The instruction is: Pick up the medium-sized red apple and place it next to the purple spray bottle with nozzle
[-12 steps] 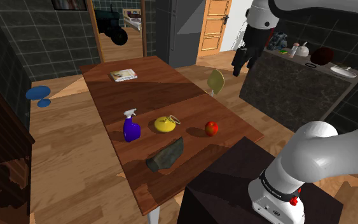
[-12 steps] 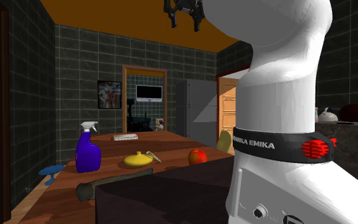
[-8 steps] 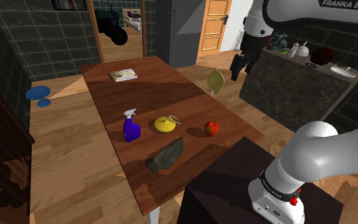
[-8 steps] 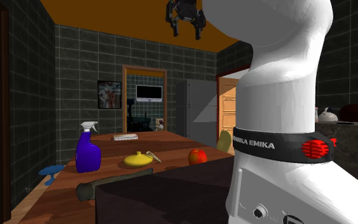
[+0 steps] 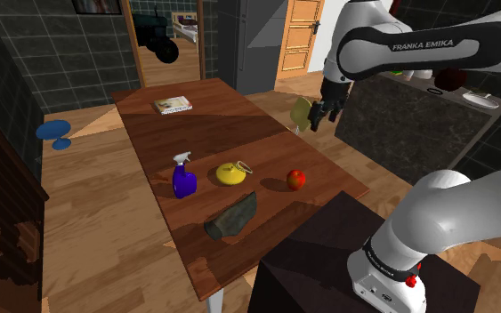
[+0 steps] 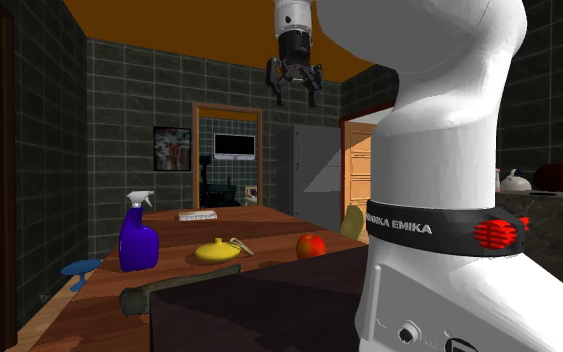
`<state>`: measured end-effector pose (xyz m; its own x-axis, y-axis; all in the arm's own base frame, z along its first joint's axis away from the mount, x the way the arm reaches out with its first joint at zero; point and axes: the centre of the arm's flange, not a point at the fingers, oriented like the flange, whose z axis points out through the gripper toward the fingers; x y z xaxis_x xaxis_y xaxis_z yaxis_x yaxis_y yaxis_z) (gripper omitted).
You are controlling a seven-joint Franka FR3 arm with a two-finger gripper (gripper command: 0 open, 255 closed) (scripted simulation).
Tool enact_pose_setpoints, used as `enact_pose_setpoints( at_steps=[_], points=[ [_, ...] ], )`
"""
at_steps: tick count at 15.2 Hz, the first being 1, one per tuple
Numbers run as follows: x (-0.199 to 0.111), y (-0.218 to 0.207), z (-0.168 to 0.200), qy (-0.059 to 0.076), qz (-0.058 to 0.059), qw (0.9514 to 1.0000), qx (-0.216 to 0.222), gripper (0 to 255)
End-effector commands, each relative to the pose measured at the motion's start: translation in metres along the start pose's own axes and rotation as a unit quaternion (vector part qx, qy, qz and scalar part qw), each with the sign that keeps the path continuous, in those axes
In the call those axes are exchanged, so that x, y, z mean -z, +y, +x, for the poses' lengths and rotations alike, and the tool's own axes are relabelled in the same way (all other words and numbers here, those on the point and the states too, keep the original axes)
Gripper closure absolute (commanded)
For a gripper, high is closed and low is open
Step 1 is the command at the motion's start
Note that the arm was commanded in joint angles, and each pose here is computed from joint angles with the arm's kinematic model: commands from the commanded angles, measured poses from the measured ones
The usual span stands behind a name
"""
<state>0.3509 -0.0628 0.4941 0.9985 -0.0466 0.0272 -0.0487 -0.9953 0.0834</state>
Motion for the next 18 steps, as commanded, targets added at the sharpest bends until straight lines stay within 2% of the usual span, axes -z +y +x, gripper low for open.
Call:
enact_pose_setpoints(
  at_steps=[1,18],
  points=[
    [-0.023,0.008,0.011,-0.002,0.002,1.0,-0.004,0],
    [-0.233,0.065,0.079,-0.031,0.015,0.9985,-0.042,0]
  ],
)
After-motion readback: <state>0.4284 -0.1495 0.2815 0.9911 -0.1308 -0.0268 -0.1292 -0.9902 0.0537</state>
